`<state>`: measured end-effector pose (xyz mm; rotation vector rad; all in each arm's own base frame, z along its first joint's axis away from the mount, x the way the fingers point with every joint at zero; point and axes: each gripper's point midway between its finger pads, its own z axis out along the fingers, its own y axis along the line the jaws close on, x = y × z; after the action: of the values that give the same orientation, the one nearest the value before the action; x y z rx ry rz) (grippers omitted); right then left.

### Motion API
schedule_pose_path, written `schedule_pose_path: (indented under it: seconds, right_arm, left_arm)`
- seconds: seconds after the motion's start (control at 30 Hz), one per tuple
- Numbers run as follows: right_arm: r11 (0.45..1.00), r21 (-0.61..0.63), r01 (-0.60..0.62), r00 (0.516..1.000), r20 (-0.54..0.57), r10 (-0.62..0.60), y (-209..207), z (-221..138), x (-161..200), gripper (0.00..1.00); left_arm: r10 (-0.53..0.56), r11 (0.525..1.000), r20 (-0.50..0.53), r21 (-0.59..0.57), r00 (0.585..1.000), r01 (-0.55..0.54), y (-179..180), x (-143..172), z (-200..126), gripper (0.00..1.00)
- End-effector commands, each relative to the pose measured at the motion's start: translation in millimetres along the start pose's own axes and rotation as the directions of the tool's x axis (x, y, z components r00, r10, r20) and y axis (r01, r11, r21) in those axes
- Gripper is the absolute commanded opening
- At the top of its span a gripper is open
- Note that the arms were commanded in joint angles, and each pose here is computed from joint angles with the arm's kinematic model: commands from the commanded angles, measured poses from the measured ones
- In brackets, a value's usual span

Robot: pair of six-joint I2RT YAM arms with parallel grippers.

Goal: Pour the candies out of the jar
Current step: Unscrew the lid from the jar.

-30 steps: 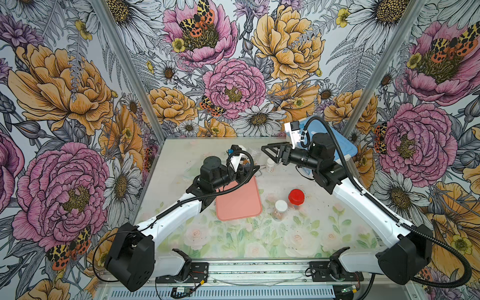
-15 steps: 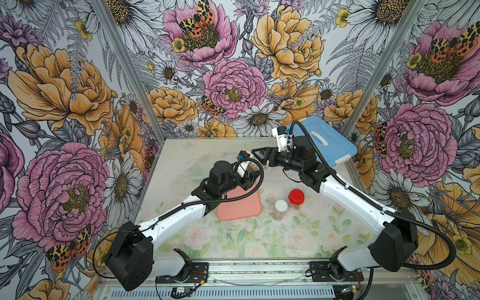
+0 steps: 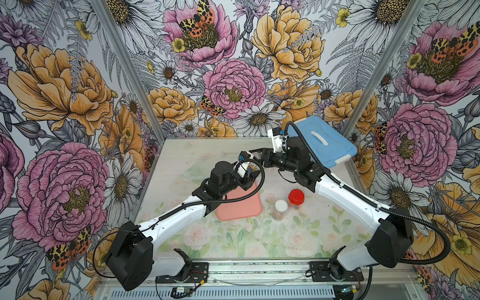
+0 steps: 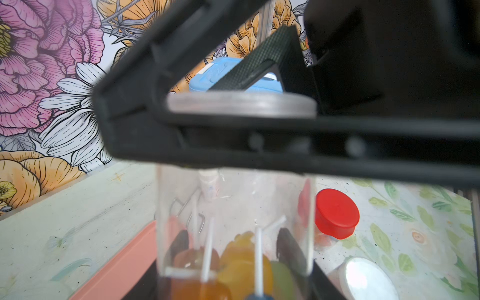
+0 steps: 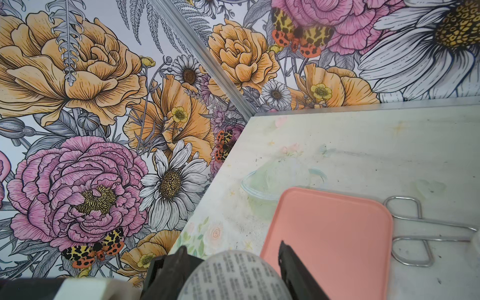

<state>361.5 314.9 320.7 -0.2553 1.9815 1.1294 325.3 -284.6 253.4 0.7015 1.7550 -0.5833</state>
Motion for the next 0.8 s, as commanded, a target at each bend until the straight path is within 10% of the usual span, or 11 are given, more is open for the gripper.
schedule_pose_path:
  seconds: [0.0, 0.23, 0.5, 0.77]
  right_arm:
    - [0.994, -0.058, 0.095, 0.995, 0.02, -0.094, 19.1, -7.2, -14.0, 0.38]
    - [0.845, -0.481, 0.234, 0.963, -0.006, -0.27, 89.1, -42.2, 7.8, 0.31]
    - [0.861, -0.448, 0.239, 0.958, -0.033, -0.283, 80.9, -45.7, 15.1, 0.31]
    - [0.951, -0.286, 0.116, 0.993, 0.033, -0.112, 46.9, -53.7, -27.9, 0.72]
  left_arm:
    - [-0.032, 0.993, 0.074, 0.112, 0.997, 0.024, -6.0, -24.8, -6.0, 0.0]
    - [-0.12, 0.882, 0.185, 0.471, 0.975, 0.019, -37.2, -54.3, -36.7, 0.0]
    - [-0.129, 0.878, 0.181, 0.478, 0.975, 0.027, -40.3, -54.7, -35.1, 0.0]
    - [-0.134, 0.958, 0.168, 0.273, 0.977, 0.085, -7.0, -44.4, -24.2, 0.0]
